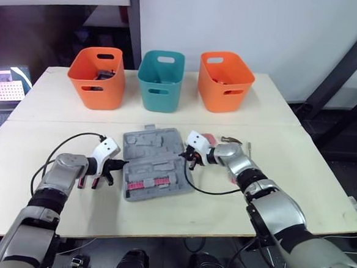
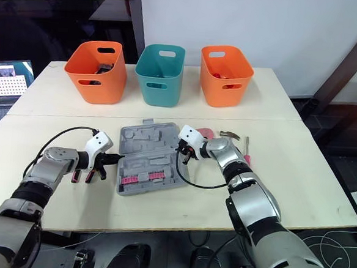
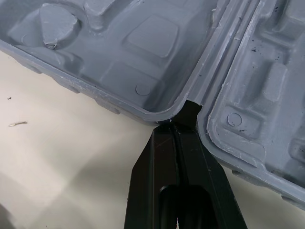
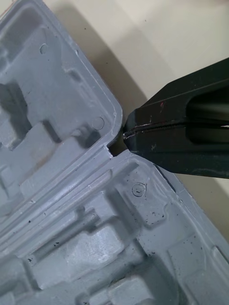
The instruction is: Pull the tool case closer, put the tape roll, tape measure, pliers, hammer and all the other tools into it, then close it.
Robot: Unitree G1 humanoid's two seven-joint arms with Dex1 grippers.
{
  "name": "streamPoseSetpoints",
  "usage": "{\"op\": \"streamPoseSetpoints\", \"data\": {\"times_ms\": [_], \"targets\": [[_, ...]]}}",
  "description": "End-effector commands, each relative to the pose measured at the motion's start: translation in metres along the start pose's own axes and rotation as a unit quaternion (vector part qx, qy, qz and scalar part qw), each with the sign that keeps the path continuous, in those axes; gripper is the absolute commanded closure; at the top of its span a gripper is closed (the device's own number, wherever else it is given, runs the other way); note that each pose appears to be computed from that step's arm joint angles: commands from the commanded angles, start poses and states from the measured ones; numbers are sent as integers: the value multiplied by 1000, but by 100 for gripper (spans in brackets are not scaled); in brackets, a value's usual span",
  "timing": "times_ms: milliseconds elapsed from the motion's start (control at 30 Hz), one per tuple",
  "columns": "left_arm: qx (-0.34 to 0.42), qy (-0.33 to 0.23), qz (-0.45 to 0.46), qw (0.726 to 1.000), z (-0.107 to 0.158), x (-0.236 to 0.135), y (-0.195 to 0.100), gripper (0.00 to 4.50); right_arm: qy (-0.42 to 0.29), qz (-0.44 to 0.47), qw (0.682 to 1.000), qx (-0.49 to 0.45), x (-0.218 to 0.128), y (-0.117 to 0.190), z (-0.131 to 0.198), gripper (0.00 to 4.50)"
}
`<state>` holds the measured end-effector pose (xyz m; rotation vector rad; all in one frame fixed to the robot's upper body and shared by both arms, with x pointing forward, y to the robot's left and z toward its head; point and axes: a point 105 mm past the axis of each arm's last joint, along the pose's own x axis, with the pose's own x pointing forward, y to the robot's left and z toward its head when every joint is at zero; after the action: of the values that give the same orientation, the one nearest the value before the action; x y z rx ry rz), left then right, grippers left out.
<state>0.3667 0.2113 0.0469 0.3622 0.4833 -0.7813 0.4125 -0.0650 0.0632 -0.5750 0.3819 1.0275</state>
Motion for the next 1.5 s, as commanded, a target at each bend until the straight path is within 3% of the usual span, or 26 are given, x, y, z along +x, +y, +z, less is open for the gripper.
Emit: {"op": "streamPoseSetpoints", "data": {"times_ms": [33,500,933,1267,1500], "targets": [[19,-13,-10,1000,12,6,-3,450,-13,33,999,-19,5,10,10,449],[17,-2,-62,998,2,6,-30,450,-37,91,995,7,-11,19,2,449],[1,8,-83,997,-12,5,-55,450,-8,96,994,58,-26,41,-27,449],[-3,9,-92,996,-12,7,-64,450,-2,100,991,92,-35,57,-33,449],[-8,32,-96,995,-30,-9,-66,450,-1,108,986,130,-33,74,-36,449]]}}
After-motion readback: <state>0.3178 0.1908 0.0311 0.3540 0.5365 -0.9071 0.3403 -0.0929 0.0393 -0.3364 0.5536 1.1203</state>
